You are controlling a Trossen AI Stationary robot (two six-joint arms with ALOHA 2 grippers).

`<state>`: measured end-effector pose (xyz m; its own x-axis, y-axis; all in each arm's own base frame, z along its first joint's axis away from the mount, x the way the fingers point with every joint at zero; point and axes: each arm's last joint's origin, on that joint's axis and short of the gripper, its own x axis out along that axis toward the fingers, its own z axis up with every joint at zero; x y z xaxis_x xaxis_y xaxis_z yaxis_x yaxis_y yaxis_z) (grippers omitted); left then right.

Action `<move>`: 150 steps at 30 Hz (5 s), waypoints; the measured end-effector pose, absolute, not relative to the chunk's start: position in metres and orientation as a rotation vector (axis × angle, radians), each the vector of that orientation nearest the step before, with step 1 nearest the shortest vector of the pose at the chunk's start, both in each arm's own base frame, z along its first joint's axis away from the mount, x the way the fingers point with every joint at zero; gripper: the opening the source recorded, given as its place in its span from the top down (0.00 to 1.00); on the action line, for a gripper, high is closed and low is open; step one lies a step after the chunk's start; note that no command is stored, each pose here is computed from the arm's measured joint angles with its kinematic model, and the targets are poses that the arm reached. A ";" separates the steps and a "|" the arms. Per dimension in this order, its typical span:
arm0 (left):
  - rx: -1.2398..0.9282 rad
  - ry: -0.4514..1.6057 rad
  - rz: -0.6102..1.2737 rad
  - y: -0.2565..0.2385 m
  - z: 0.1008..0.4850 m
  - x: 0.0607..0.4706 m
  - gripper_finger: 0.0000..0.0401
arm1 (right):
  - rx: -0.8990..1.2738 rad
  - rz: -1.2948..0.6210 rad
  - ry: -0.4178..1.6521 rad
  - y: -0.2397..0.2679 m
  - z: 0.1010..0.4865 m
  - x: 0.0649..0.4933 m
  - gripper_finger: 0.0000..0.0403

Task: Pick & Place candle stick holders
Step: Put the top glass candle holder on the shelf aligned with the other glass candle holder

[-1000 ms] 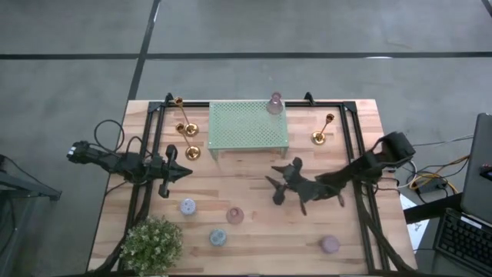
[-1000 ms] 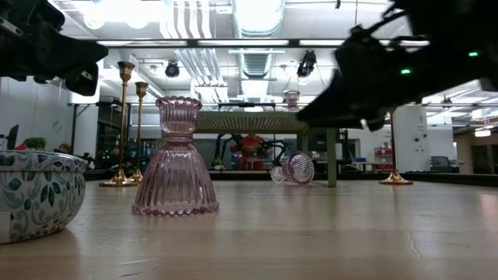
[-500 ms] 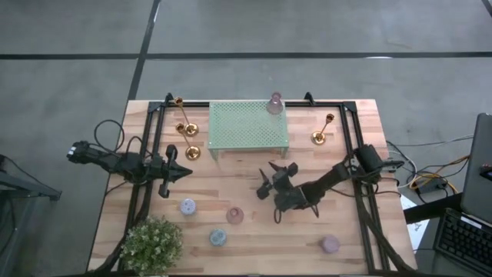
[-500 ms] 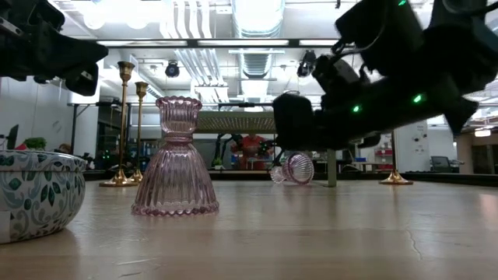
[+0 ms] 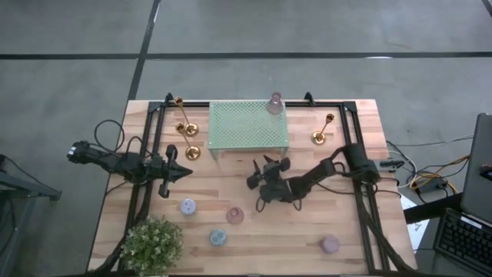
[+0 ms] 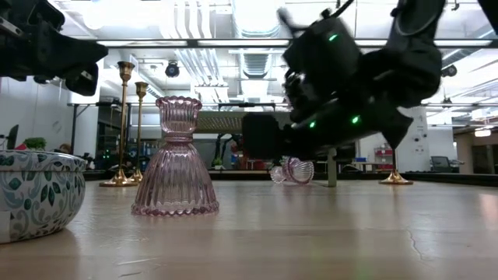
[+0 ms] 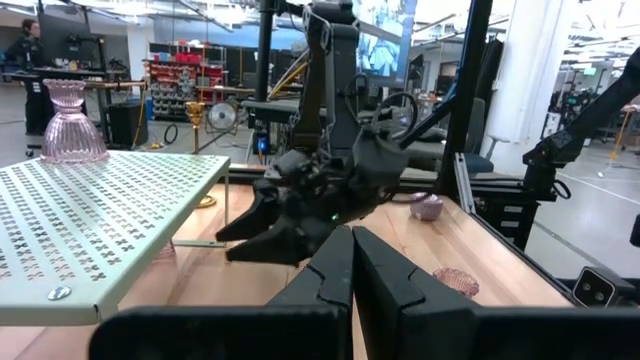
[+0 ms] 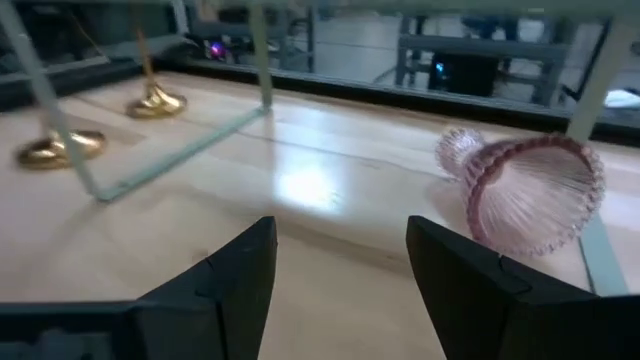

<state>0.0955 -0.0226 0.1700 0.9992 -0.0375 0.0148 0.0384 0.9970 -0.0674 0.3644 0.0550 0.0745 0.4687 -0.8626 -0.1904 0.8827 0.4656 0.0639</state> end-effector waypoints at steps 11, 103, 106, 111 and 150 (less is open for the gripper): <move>-0.068 -0.014 -0.038 -0.023 0.170 0.096 0.98 | 0.175 -1.189 0.153 0.036 0.074 0.381 0.46; -0.067 -0.011 -0.038 -0.023 0.170 0.096 0.98 | 0.244 -0.839 0.298 0.041 0.130 0.196 0.94; -0.067 -0.011 -0.037 -0.023 0.170 0.096 0.98 | 0.295 -0.855 0.309 0.026 0.128 0.187 0.85; -0.067 -0.011 -0.038 -0.023 0.170 0.096 0.98 | 0.274 -0.880 0.367 0.005 0.126 0.182 0.67; -0.067 -0.010 -0.038 -0.023 0.170 0.096 0.98 | 0.077 -0.555 0.546 -0.118 0.117 0.228 0.48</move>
<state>0.0956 -0.0226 0.1698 0.9992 -0.0374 0.0112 0.0381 0.9971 -0.0665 0.2277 -0.1182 0.1173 0.7123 -0.4800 -0.5121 0.5199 0.8510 -0.0744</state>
